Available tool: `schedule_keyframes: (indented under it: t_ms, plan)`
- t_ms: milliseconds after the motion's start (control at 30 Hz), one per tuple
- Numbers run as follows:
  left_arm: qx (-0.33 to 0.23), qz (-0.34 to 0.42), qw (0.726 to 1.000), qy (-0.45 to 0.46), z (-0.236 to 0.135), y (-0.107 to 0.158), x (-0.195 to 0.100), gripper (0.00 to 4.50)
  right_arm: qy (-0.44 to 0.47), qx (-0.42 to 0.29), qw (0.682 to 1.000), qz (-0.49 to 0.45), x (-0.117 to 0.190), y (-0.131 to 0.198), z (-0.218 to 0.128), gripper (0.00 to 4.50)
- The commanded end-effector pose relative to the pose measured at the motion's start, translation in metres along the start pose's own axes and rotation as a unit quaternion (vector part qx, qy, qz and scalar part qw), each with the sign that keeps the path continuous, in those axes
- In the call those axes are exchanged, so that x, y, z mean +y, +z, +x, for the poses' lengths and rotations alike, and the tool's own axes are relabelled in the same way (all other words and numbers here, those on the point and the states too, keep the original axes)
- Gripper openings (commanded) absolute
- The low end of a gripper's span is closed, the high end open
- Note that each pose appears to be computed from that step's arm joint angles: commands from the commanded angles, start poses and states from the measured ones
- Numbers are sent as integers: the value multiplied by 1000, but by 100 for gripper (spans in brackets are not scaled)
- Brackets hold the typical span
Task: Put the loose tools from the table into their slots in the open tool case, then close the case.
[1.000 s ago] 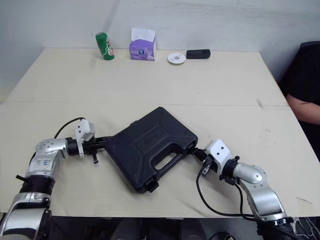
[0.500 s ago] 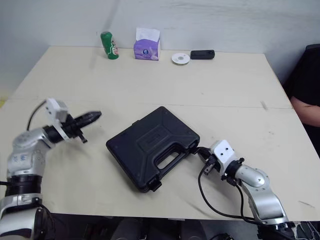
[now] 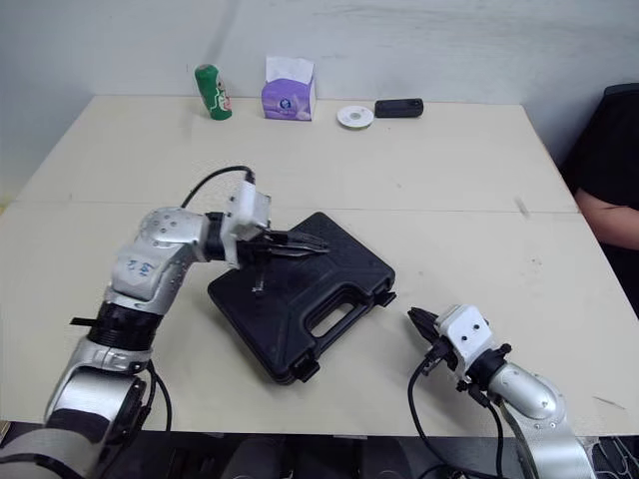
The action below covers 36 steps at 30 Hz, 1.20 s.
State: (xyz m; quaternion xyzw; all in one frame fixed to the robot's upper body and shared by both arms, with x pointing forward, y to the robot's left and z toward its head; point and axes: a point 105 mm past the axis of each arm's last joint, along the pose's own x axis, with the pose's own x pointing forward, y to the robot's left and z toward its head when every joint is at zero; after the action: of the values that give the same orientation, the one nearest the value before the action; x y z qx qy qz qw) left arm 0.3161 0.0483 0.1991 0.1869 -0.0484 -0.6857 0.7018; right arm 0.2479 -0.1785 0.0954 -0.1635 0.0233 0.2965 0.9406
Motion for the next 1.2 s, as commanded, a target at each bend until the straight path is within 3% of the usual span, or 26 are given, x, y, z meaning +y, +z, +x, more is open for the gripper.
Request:
schedule_keyframes:
  t_ms: [33,200,400,867,1067,1200]
  plan:
    - [19,34,999,-38,29,3,-9,1,-2,-28,1000,-3,1,16,-2,0]
    - [43,40,997,-50,66,-7,-16,1,14,-24,1000,-1,9,14,0,0]
    - [40,29,998,-29,83,-4,-13,1,24,-21,999,4,18,14,1,0]
    - [134,-3,991,27,58,-34,5,1,13,-11,1000,-3,15,10,1,0]
    - [145,-6,989,5,74,-46,-8,1,6,-14,1000,-9,10,12,8,0]
    - [208,22,978,-21,76,-72,-17,1,11,-16,1000,-13,10,13,17,0]
